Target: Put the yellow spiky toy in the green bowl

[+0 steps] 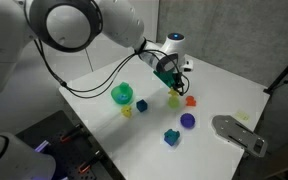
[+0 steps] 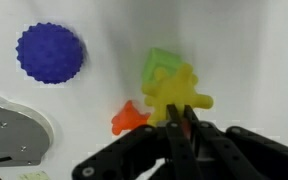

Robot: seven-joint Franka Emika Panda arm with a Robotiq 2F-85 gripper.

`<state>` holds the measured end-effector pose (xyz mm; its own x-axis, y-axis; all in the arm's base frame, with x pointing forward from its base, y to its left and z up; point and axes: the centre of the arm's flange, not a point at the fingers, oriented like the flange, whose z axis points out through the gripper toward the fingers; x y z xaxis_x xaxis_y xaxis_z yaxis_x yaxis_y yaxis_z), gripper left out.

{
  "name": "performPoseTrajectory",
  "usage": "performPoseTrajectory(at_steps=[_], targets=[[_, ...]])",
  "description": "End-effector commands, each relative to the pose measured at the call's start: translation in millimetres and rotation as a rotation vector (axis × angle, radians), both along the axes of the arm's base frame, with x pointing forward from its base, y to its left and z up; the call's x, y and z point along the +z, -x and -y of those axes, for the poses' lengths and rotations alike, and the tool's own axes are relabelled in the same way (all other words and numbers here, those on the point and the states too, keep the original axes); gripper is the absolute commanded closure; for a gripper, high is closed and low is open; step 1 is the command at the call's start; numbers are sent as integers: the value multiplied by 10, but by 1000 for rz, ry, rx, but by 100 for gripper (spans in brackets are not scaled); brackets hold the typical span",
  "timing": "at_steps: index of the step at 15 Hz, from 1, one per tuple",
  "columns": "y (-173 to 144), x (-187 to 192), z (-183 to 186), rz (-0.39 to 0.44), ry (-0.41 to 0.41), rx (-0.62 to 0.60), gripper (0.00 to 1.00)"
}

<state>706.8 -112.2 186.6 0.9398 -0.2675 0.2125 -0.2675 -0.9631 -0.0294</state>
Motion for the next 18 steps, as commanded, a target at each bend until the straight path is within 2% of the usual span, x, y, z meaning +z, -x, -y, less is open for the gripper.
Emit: performPoseTrajectory(at_steps=[1,8,16,18], targets=[[443,266,-310,-55,-45,75,96],[1073,321,-1000,-130,-76,229,96],[1701,366,-1857,-134,-41,368,95],[1790,371,-1964,-140,-39,396,66]])
